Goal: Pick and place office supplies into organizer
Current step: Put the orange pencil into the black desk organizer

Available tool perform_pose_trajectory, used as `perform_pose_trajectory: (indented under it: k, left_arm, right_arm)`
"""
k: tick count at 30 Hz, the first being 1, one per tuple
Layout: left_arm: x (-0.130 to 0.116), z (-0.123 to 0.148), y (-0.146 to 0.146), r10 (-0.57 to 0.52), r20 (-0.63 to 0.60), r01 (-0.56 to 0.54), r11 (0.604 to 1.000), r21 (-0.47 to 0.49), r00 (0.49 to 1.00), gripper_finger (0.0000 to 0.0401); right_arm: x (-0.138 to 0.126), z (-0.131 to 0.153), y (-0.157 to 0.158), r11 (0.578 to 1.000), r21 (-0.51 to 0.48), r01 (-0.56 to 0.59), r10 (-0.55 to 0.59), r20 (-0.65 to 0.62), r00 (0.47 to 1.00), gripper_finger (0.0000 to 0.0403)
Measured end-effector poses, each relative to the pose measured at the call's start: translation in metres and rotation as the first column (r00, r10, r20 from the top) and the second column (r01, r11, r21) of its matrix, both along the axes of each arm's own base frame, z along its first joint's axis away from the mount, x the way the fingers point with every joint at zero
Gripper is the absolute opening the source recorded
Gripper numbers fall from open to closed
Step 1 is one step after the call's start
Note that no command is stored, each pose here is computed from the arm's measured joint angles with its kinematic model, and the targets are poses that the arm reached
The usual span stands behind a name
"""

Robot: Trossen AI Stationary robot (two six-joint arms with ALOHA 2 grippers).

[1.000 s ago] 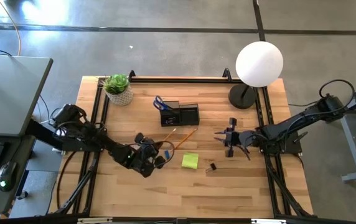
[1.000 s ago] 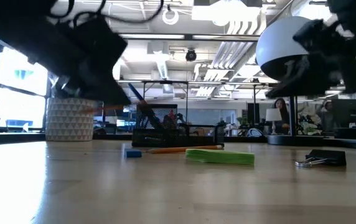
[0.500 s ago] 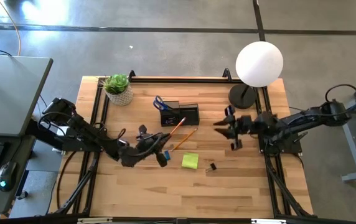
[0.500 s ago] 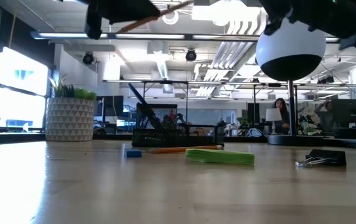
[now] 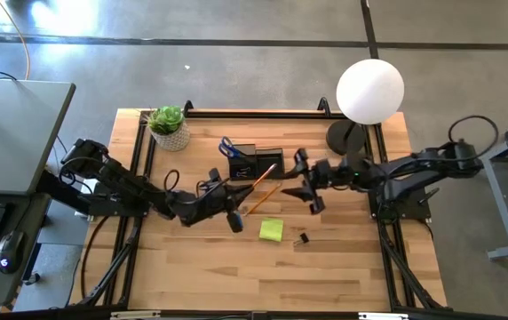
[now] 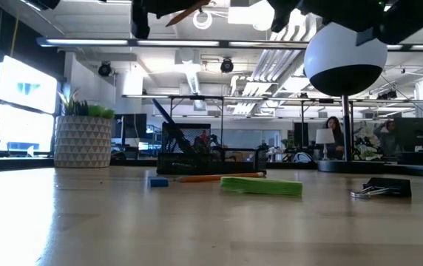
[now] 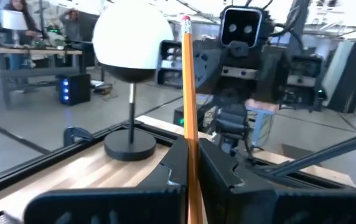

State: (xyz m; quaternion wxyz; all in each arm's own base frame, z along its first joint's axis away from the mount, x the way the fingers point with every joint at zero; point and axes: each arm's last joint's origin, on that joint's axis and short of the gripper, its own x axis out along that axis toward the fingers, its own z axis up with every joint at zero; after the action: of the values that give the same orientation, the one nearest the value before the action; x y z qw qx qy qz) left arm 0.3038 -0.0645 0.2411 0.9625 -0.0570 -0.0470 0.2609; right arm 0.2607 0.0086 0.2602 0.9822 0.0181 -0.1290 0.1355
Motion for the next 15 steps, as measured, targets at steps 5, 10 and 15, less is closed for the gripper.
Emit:
perform_pose_trajectory:
  k: [5,10,15]
  left_arm:
    - [0.001,-0.001,-0.001,-0.039,-0.007,0.039,0.999,-0.001,0.999,0.0004]
    - [0.001,-0.002,0.000,-0.036,-0.015,0.036,0.999,-0.010,0.999,0.0005]
    - [0.001,-0.004,-0.001,-0.039,-0.023,0.039,0.999,-0.019,0.999,0.0005]
  right_arm:
    - [0.022,-0.003,0.000,1.000,-0.003,-0.006,0.006,-0.032,0.999,0.0167]
    - [0.032,-0.005,0.001,1.000,-0.026,-0.002,0.001,-0.038,0.999,0.0162]
    - [0.034,-0.003,0.001,1.000,-0.029,-0.011,0.011,-0.025,1.000,0.0152]
